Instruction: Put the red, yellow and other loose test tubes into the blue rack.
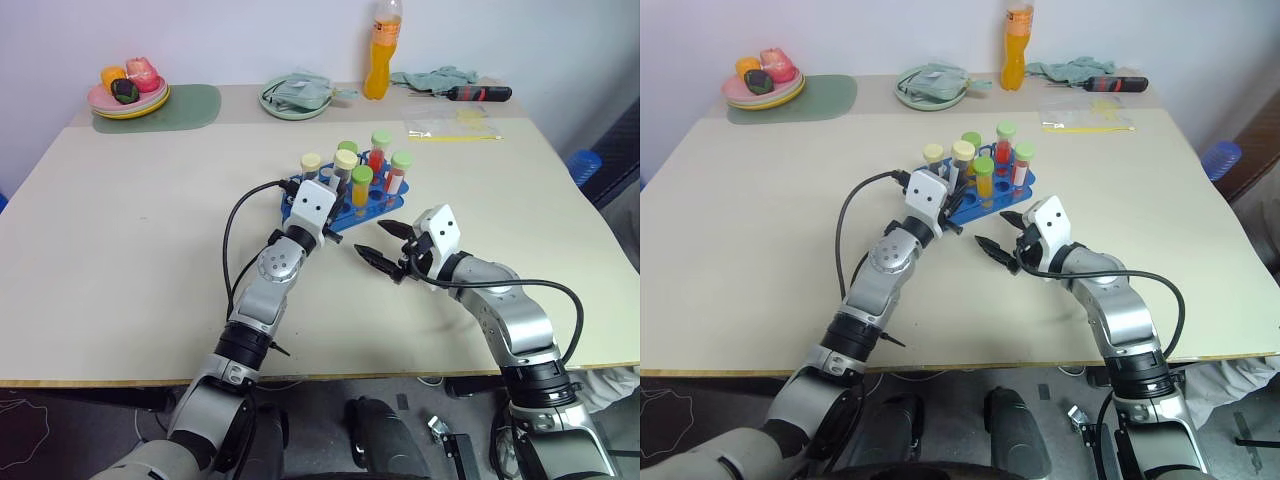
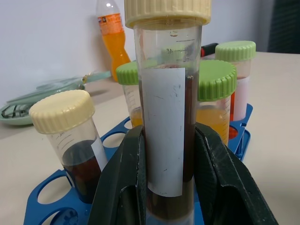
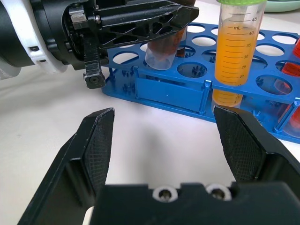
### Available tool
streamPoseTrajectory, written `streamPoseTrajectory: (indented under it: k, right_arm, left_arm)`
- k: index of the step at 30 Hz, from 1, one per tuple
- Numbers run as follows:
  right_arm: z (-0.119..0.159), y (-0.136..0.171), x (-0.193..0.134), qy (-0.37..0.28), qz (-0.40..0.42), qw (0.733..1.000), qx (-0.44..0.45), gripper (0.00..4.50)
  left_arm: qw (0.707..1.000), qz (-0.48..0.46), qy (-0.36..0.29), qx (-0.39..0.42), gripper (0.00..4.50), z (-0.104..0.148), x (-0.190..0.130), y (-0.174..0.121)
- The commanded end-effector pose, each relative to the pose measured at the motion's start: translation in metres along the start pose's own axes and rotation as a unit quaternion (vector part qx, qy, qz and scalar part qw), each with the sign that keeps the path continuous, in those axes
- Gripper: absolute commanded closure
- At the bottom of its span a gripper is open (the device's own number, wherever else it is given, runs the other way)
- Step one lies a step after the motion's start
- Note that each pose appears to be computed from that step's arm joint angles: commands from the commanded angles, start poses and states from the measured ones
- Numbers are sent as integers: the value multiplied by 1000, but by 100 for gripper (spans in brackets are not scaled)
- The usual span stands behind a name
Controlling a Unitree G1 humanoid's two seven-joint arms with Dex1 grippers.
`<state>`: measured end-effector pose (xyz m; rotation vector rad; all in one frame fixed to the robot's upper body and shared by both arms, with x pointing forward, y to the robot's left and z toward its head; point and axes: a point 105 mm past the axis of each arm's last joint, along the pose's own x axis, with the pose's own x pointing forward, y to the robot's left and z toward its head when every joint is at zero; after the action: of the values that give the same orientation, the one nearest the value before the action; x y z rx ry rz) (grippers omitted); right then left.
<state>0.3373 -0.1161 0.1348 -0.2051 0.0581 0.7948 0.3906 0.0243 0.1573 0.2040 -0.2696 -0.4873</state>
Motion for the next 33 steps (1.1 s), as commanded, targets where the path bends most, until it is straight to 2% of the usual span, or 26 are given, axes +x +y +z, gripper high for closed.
streamPoseTrajectory:
  k: [1, 33]
  right_arm:
    - [11, 5, -1, -19, 8, 1000, -14, 77]
    - [12, 10, 1, -17, 17, 999, -21, 77]
  left_arm:
    - [1000, 0, -6, 0, 373, 4, -1, 0]
    - [998, -11, -37, -55, 373, -8, 0, -8]
